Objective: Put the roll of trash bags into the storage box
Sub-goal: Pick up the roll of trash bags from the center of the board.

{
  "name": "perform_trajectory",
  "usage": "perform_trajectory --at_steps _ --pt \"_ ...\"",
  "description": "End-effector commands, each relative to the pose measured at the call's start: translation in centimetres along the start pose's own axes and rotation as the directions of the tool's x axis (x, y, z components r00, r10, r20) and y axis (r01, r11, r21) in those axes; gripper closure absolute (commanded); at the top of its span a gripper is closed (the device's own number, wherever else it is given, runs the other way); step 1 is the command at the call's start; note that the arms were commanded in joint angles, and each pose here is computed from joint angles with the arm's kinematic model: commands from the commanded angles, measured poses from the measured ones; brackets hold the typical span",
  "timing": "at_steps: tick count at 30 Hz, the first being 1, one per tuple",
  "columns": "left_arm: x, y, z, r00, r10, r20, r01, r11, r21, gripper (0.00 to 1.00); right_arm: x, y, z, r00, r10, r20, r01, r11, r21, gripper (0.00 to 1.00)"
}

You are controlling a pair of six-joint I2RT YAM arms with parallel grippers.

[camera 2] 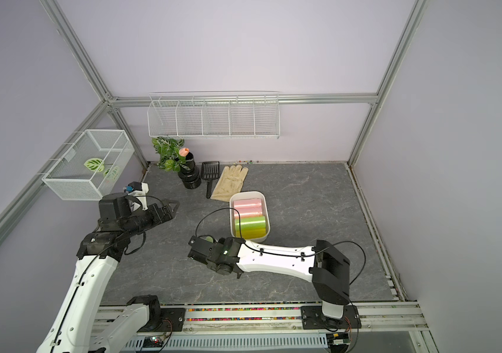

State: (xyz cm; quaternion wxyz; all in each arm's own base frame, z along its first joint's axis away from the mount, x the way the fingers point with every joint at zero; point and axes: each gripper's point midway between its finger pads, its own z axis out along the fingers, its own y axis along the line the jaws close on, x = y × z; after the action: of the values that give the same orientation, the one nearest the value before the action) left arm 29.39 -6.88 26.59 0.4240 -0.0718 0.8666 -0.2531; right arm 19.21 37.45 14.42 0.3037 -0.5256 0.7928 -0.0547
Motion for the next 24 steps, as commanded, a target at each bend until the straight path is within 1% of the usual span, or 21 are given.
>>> perform_trajectory --at_steps 1,3,4,5,6,8,10,11,12,13,15,16,17,18,20,22,23,24 --pt "-0.9 -0.6 -0.5 1.000 0.009 0.028 -0.010 1.000 0.022 0.00 -1.6 -3.3 -1.9 0.992 -0.001 0.127 -0.008 0.998 0.070 1.00" --pt "-0.9 -0.7 -0.5 1.000 0.010 0.030 -0.011 1.000 0.022 0.00 -1.6 -3.0 -3.1 0.980 0.026 0.199 -0.008 0.996 -0.090 1.00" --pt "-0.9 -0.7 -0.6 0.999 0.011 0.031 -0.011 1.000 0.021 0.00 -1.6 -3.7 -3.6 0.969 0.060 0.240 -0.030 0.991 -0.129 1.00" --pt "-0.9 -0.6 -0.5 1.000 0.010 0.029 -0.011 1.000 0.022 0.00 -1.4 -4.5 -3.8 0.960 0.076 0.268 -0.042 0.991 -0.131 1.00" --pt "-0.9 -0.7 -0.6 0.999 0.011 0.031 -0.012 1.000 0.023 0.00 -0.9 -5.2 -4.0 0.954 0.064 0.292 -0.031 0.993 -0.116 1.00" --pt "-0.9 -0.6 -0.5 1.000 0.010 0.029 -0.010 1.000 0.022 0.00 0.2 -5.5 -4.3 0.944 -0.062 0.324 0.090 0.993 -0.071 1.00" --pt "-0.9 -0.7 -0.5 1.000 0.011 0.029 -0.011 1.000 0.023 0.00 1.5 -5.6 -4.5 0.928 -0.180 0.325 0.198 0.980 -0.024 1.00" --pt "-0.9 -0.7 -0.5 0.999 0.010 0.030 -0.011 1.000 0.025 0.00 2.3 -5.3 -4.6 0.919 -0.230 0.319 0.255 0.966 -0.038 1.00" --pt "-0.9 -0.7 -0.5 0.999 0.011 0.030 -0.012 1.000 0.026 0.00 2.9 -5.0 -5.1 0.904 -0.277 0.327 0.318 0.945 -0.079 1.00" --pt "-0.9 -0.7 -0.5 1.000 0.011 0.028 -0.011 1.000 0.025 0.00 3.0 -5.8 -5.5 0.909 -0.259 0.326 0.308 0.945 -0.108 1.00" --pt "-0.9 -0.7 -0.5 1.000 0.010 0.028 -0.011 1.000 0.025 0.00 2.9 -8.0 -6.4 0.930 -0.175 0.322 0.246 0.950 -0.193 1.00" --pt "-0.8 -0.6 -0.4 1.000 0.008 0.026 -0.009 1.000 0.024 0.00 3.0 -9.0 -6.6 0.941 -0.147 0.305 0.225 0.945 -0.238 1.00" --pt "-0.8 -0.7 -0.5 1.000 0.009 0.027 -0.010 1.000 0.025 0.00 3.1 -10.1 -6.5 0.949 -0.137 0.283 0.209 0.947 -0.243 1.00" --pt "-0.8 -0.7 -0.4 1.000 0.009 0.027 -0.010 1.000 0.025 0.00 3.3 -11.2 -6.2 0.957 -0.156 0.246 0.213 0.951 -0.224 1.00" --pt "-0.8 -0.7 -0.4 1.000 0.011 0.026 -0.011 1.000 0.029 0.00 4.0 -12.4 -5.0 0.957 -0.242 0.162 0.272 0.941 -0.200 1.00" --pt "-0.8 -0.7 -0.4 1.000 0.009 0.024 -0.010 1.000 0.029 0.00 4.8 -12.9 -3.6 0.940 -0.333 0.076 0.341 0.916 -0.212 1.00" --pt "-0.8 -0.7 -0.3 1.000 0.008 0.022 -0.008 1.000 0.027 0.00 5.0 -13.2 -3.0 0.933 -0.356 0.052 0.359 0.907 -0.221 1.00" --pt "-0.8 -0.7 -0.3 1.000 0.008 0.023 -0.009 1.000 0.027 0.00 4.8 -14.0 -2.4 0.935 -0.353 0.044 0.354 0.912 -0.209 1.00"
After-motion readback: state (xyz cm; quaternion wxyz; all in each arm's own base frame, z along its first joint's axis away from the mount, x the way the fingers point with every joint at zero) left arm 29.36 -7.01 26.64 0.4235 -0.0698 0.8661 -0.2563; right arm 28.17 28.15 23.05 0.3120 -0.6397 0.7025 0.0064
